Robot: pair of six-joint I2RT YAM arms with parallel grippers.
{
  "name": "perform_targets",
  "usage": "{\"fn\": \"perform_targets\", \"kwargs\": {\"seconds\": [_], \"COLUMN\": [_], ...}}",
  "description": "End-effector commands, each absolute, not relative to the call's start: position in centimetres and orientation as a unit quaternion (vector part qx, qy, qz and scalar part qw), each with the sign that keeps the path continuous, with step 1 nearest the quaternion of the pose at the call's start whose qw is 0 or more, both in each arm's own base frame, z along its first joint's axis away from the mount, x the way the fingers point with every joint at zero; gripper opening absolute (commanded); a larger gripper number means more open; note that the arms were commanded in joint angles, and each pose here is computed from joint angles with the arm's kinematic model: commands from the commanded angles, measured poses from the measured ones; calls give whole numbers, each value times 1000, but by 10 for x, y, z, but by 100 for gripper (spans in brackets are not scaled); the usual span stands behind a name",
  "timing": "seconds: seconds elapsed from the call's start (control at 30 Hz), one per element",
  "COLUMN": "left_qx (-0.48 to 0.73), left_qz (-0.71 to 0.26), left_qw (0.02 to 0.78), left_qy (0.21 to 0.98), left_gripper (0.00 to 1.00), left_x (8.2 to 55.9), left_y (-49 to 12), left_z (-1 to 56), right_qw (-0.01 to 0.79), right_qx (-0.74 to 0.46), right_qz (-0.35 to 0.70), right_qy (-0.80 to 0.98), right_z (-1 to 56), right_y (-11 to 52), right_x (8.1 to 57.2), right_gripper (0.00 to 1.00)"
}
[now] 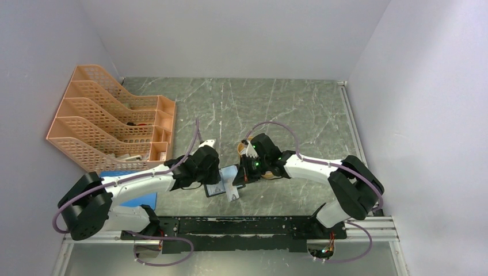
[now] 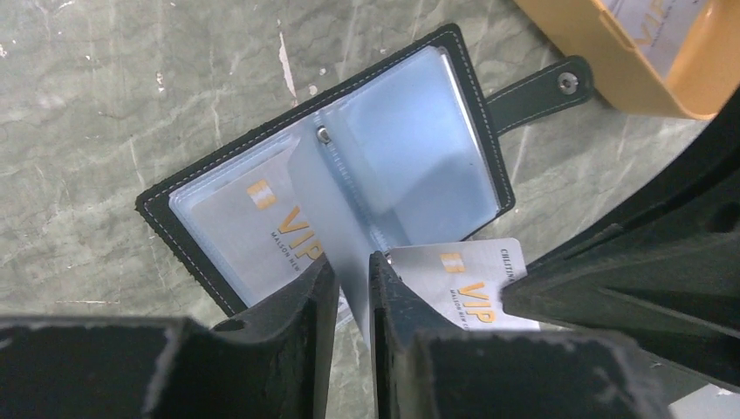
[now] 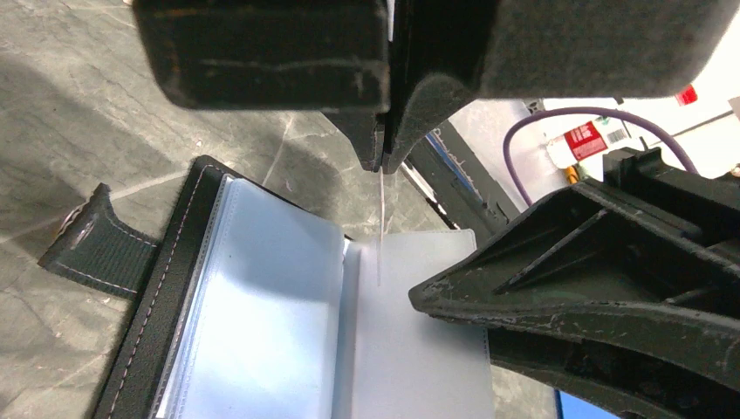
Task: Put the credit cards into the card holder
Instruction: Turn over the card slot in the card holder.
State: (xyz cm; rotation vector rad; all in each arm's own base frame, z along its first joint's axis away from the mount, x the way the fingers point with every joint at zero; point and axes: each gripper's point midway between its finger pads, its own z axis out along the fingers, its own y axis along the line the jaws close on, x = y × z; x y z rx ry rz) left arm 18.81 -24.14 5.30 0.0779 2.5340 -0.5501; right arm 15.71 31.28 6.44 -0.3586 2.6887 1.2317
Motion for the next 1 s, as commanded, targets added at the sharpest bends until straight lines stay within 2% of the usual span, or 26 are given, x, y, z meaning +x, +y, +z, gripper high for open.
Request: {"fn": "perform_targets", "kwargs": {"seconds": [0.0,0.07,0.13,0.3,0.63,0.97], "left_qx": [19,18,15,16,78,138], "left_qz": [-187,-188,-188,-172,-145,-175], "left_qw": [276,277,282,286,249,250], "left_qy": [943,942,941,942,955,942], "left_gripper": [23,25,23,5,5,5], "left_x": [194,194,194,191,167,170], "left_y": [-236,-235,-233,-222,-202,-222], "left_z": [48,49,50,50,26,36], "right_qw": [92,93,93,102,119,134], "right_qx": [-138,-140,-139,-130,-133,-128], "right_qz": [419,420,415,398,406,404], "right_qy": [893,892,894,902,896,896], "right_z": [74,74,73,68,79,88], "right_y": [316,316,315,310,305,287], "right_x": [156,155,155,160,154,141], "right_gripper": [0,0,0,0,0,0]}}
